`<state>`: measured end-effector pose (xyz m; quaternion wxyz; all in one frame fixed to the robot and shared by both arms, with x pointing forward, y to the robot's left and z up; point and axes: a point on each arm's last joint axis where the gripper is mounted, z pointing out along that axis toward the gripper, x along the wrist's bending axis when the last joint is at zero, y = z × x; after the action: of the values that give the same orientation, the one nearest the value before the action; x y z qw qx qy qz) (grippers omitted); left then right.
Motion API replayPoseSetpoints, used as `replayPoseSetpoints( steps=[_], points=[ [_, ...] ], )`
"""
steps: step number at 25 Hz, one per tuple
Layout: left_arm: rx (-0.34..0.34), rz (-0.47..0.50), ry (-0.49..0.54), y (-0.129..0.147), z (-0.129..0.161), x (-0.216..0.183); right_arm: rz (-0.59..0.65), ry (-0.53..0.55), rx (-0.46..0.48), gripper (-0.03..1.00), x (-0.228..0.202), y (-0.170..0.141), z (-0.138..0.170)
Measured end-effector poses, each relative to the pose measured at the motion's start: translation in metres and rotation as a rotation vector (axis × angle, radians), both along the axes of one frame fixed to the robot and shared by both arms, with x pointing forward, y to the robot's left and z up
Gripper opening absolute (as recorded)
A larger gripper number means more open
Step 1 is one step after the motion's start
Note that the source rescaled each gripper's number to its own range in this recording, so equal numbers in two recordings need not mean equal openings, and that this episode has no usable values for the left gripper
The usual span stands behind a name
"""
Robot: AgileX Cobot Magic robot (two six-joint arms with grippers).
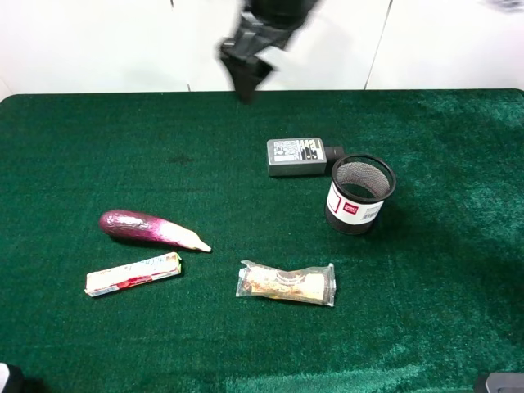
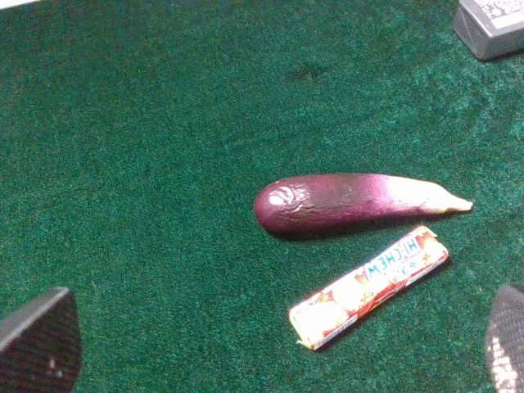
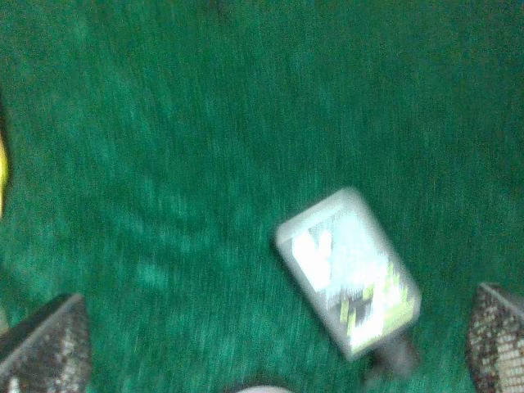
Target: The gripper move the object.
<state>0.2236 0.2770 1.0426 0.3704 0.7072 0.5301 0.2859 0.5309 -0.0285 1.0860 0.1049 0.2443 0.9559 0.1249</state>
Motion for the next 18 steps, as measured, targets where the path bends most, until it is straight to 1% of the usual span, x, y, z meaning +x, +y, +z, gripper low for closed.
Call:
replayPoseSetpoints(
  steps=[2,6,8,13,14,18],
  points=[
    [0.0,0.0,0.0,0.0,0.0,0.0,-0.056,0.045,-0.008,1.0,-0.008,-0.027,-0.002],
    [0.0,0.0,0.0,0.0,0.0,0.0,-0.131,0.087,-0.017,1.0,-0.033,-0.075,0.0],
    [0.0,0.0,0.0,0.0,0.0,0.0,-0.162,0.113,-0.027,1.0,-0.048,-0.097,-0.004],
    [0.0,0.0,0.0,0.0,0.0,0.0,-0.233,0.132,0.054,1.0,-0.092,-0.139,-0.01],
    [0.0,0.0,0.0,0.0,0.0,0.0,-0.247,0.117,0.076,1.0,-0.1,-0.147,-0.009],
    [0.0,0.0,0.0,0.0,0.0,0.0,-0.332,0.088,0.109,1.0,-0.131,-0.183,-0.018]
  ],
)
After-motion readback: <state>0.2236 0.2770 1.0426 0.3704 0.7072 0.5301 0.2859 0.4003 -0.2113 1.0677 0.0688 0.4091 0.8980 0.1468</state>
